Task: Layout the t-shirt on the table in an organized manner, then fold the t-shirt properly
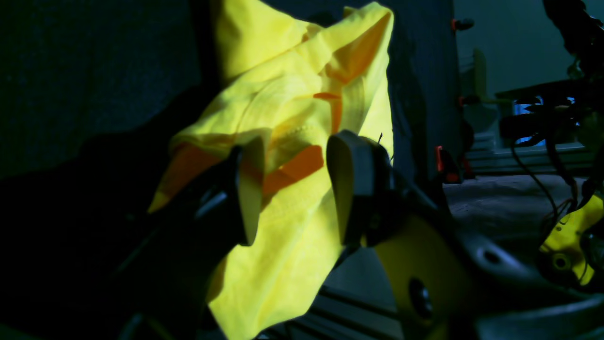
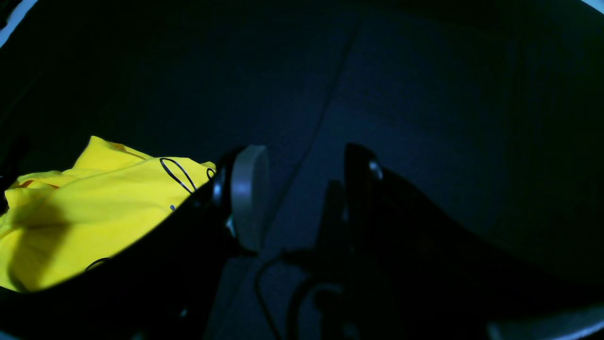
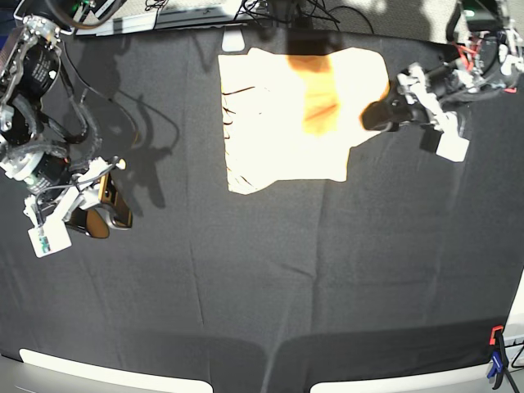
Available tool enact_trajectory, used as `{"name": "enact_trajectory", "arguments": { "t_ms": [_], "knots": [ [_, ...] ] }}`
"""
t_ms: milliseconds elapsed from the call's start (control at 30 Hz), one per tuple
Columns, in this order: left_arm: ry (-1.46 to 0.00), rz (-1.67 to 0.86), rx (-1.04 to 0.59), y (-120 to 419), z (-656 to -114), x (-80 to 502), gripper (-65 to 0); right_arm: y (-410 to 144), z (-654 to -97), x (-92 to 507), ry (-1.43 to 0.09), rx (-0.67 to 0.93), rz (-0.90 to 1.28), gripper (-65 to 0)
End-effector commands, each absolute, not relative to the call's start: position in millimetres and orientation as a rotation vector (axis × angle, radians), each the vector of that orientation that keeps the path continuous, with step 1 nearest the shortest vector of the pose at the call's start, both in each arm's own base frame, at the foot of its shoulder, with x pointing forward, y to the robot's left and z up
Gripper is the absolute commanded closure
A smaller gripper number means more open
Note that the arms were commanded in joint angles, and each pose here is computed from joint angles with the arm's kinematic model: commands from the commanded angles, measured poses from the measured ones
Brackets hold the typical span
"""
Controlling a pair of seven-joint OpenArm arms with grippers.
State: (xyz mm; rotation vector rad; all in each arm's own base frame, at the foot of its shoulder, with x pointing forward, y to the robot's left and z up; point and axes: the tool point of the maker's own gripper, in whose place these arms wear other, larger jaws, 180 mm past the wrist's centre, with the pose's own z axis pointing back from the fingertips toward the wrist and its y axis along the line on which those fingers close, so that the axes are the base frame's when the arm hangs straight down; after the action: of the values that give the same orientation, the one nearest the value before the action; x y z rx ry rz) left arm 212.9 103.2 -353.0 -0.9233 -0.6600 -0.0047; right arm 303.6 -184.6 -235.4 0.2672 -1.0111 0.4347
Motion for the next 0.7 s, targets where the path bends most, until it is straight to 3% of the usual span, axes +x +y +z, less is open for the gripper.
{"name": "enact_trajectory", "arguments": {
  "t_ms": [0, 433, 667],
  "knots": [
    [-0.696, -0.018, -0.931, 105, -344, 218, -22.9, -183, -220, 308, -1.066, 0.266, 0.46, -25.9],
    [-0.632, 0.012, -0.834, 114, -366, 207, -22.9, -183, -220, 308, -1.066, 0.266, 0.46, -25.8],
    [-0.698, 0.067, -0.854, 114, -358, 219, -22.9, -182, -219, 308, -1.071, 0.267, 0.46, -25.9]
  ]
}}
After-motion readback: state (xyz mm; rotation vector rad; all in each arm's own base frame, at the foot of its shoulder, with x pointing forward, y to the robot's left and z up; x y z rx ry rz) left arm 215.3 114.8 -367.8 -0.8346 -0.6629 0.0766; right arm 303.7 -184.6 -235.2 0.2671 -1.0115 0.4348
